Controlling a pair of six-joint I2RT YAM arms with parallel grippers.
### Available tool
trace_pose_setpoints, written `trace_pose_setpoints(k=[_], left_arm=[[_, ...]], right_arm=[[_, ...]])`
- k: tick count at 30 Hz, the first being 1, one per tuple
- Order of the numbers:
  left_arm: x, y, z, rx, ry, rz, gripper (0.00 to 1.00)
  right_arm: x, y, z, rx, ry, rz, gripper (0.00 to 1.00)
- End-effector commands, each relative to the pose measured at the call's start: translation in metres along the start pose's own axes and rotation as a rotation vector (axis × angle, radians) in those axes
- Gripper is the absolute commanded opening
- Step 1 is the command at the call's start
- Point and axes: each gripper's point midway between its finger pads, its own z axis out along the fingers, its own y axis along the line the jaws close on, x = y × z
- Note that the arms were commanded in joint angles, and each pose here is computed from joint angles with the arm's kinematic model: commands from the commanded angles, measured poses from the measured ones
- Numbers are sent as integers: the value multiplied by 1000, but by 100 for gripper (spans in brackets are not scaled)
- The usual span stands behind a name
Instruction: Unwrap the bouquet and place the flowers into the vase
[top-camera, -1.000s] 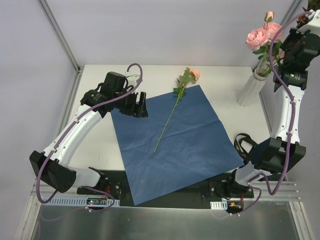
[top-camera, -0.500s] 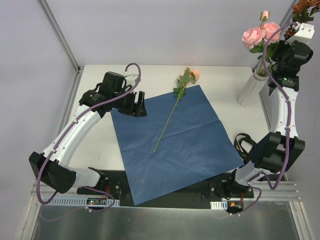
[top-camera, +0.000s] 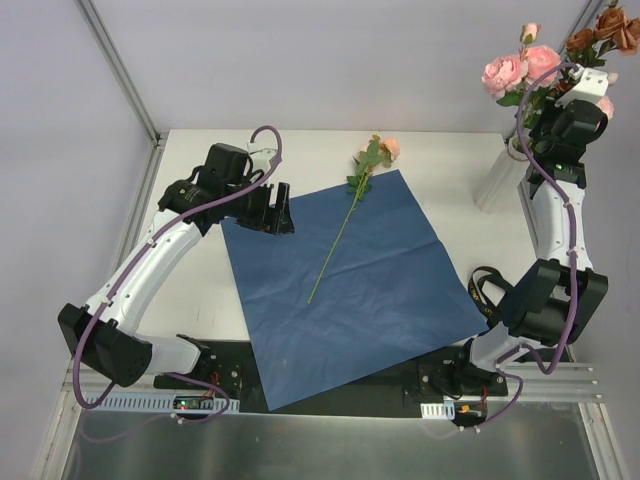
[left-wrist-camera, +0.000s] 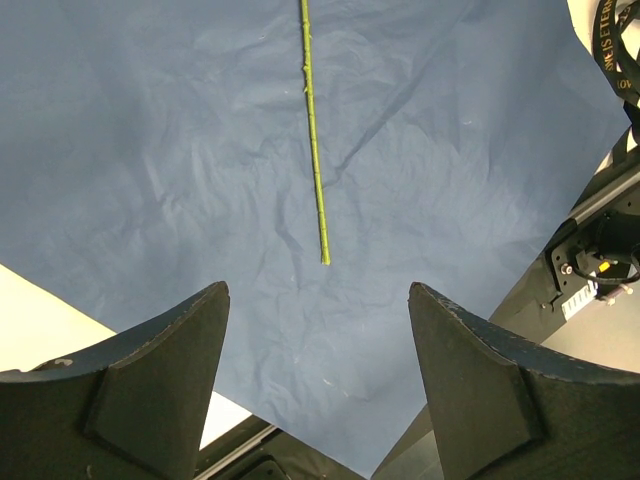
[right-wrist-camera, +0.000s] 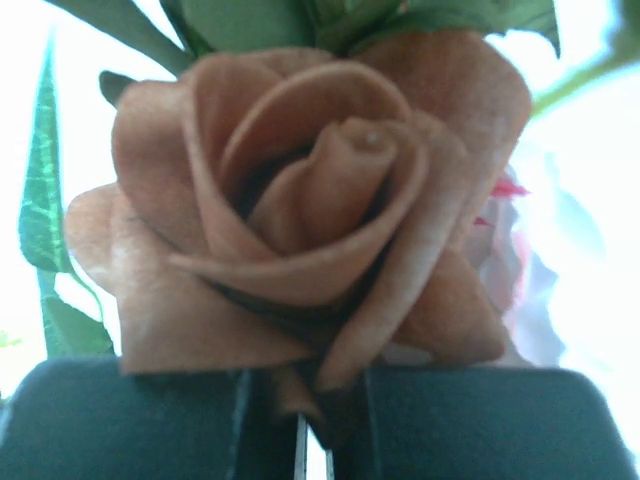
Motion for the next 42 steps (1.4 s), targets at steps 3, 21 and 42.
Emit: trace_pose_setpoints(k=[3, 21, 42], left_arm=[[-3, -7, -4, 45, -21, 2, 72], [13, -19, -5, 141, 5, 21, 73], [49, -11, 28, 156, 170, -134, 69]], right_arm=[[23, 6, -17, -7, 119, 39, 14], [9, -24, -93, 170, 276, 24, 84], [43, 39, -160, 205, 614, 173, 99]])
